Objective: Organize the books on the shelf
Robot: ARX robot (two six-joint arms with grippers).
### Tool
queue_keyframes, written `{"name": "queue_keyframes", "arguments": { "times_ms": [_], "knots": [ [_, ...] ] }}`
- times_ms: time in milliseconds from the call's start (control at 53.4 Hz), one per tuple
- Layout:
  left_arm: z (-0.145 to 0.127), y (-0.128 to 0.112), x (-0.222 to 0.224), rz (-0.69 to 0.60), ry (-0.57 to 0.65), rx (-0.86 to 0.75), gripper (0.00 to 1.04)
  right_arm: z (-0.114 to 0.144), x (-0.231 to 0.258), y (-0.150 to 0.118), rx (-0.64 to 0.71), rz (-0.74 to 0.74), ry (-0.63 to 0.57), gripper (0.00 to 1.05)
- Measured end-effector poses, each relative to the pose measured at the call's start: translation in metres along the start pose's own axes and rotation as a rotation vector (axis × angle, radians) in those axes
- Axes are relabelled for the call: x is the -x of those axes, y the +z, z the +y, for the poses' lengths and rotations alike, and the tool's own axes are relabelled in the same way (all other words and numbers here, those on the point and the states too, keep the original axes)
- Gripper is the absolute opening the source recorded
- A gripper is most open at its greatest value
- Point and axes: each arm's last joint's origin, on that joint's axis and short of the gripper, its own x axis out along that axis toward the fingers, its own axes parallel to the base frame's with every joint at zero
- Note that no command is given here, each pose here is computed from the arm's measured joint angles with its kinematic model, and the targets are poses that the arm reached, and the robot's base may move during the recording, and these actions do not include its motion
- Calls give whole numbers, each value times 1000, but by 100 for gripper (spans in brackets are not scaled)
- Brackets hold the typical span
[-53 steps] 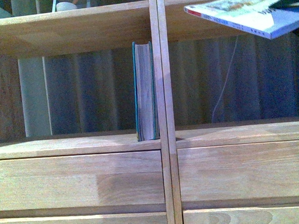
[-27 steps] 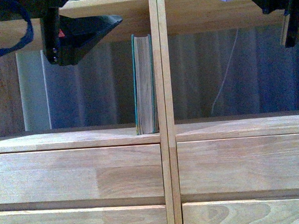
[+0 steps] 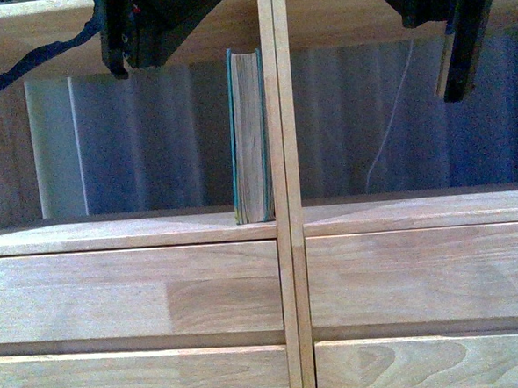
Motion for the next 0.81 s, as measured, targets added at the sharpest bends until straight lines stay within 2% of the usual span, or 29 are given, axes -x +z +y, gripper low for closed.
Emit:
{"name": "queue_keyframes", "arguments": {
  "times_ms": [94,131,431,693,805],
  "knots": [
    [-1,1,0,-19,-2,-8,57,2,-1,-2,-1,2,11,15],
    [-1,2,0,-30,-2,-13,51,2,-1,-3,1,-2,15,19],
    [2,12,9,-80,4,2,9,5,-2,-6,5,1,35,63],
    [3,44,34,-183,51,-67,7,-6,7,-3,26,-3,-6,99],
    [11,58,46,-224,114,-106,7,-16,18,-3,36,11,-45,98]
  ]
}}
